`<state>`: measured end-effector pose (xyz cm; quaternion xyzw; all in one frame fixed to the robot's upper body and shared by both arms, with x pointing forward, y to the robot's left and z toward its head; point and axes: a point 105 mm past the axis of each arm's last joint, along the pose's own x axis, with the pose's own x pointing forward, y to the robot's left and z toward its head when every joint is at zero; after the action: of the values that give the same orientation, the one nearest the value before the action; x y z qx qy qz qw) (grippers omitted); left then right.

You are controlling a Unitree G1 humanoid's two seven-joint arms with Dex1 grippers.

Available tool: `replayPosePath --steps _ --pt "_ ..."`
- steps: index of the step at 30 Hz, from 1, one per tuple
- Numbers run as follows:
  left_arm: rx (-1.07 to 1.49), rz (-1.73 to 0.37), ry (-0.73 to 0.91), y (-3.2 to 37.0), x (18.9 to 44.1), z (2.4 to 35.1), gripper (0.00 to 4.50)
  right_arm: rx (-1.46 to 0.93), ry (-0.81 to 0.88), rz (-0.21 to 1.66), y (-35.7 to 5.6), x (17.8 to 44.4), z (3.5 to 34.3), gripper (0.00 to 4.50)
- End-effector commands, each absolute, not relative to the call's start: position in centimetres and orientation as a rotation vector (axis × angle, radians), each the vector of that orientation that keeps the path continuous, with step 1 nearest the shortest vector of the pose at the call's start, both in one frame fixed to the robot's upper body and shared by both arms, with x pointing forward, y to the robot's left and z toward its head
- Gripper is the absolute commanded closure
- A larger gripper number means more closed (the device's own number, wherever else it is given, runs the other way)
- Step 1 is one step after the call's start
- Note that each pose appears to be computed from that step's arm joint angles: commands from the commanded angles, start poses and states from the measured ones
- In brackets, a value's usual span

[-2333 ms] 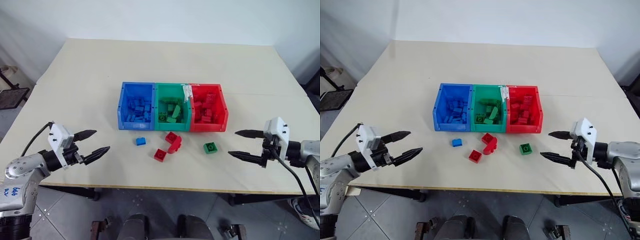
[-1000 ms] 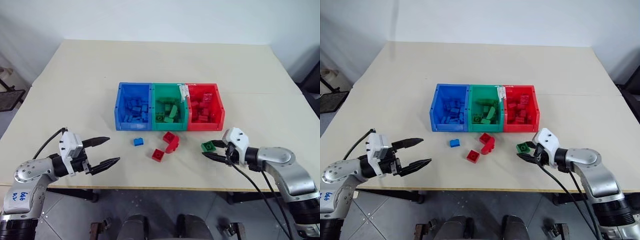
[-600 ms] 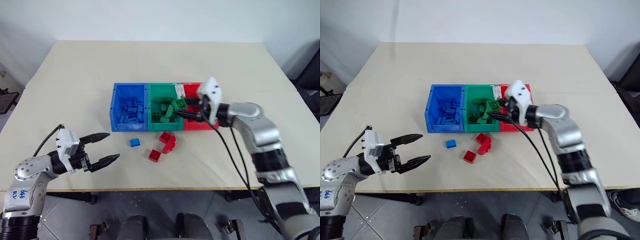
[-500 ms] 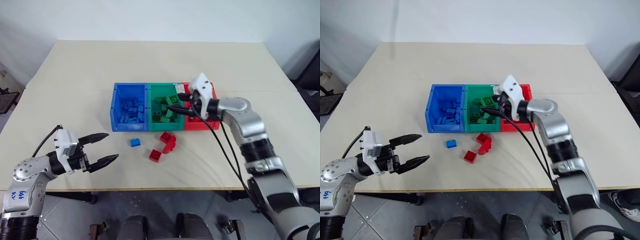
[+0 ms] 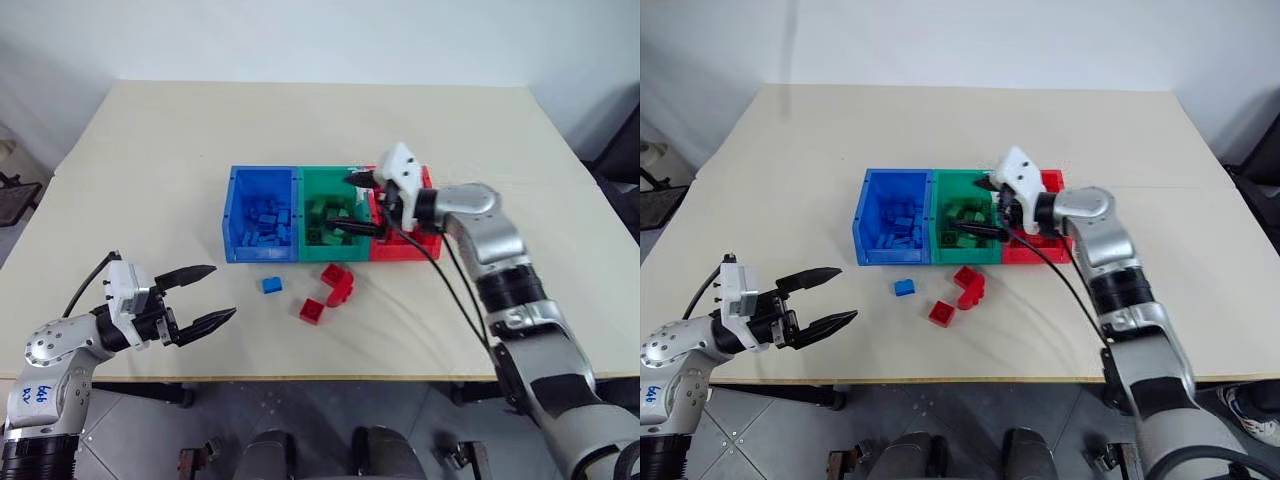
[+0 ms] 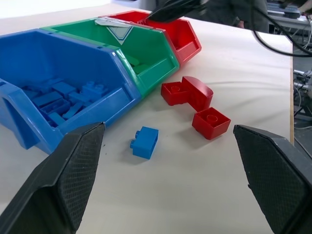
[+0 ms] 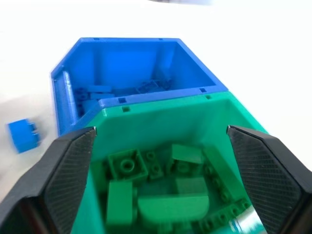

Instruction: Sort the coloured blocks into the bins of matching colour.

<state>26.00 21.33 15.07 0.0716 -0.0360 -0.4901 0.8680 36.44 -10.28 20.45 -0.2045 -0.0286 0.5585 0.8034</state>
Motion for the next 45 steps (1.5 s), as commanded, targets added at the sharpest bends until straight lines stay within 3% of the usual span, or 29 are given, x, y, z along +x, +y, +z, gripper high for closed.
replayPosePath --steps 1,8,14,20,32,45 --pt "0.147 -1.039 -0.11 21.5 26.0 15.6 0.0 -0.414 -0.033 1.279 -12.5 33.1 20.5 0.03" --pt "0.132 -1.06 -0.122 22.6 25.9 15.4 0.0 -0.432 0.209 1.17 -20.4 28.9 16.5 0.03" --pt "0.123 -1.062 -0.11 23.4 25.5 15.1 0.0 -0.424 0.275 1.101 -22.3 27.7 15.4 0.03" --pt "0.094 -1.063 -0.15 23.7 24.7 15.6 0.0 -0.416 0.217 1.137 -19.7 28.3 15.6 0.03" --pt "0.115 -1.055 -0.109 23.8 22.8 14.7 0.0 -0.514 0.112 1.422 -9.8 30.2 14.7 0.03" --pt "0.103 -1.005 -0.122 23.4 21.6 14.7 0.0 -0.666 0.08 1.566 -6.9 32.5 12.5 0.03"
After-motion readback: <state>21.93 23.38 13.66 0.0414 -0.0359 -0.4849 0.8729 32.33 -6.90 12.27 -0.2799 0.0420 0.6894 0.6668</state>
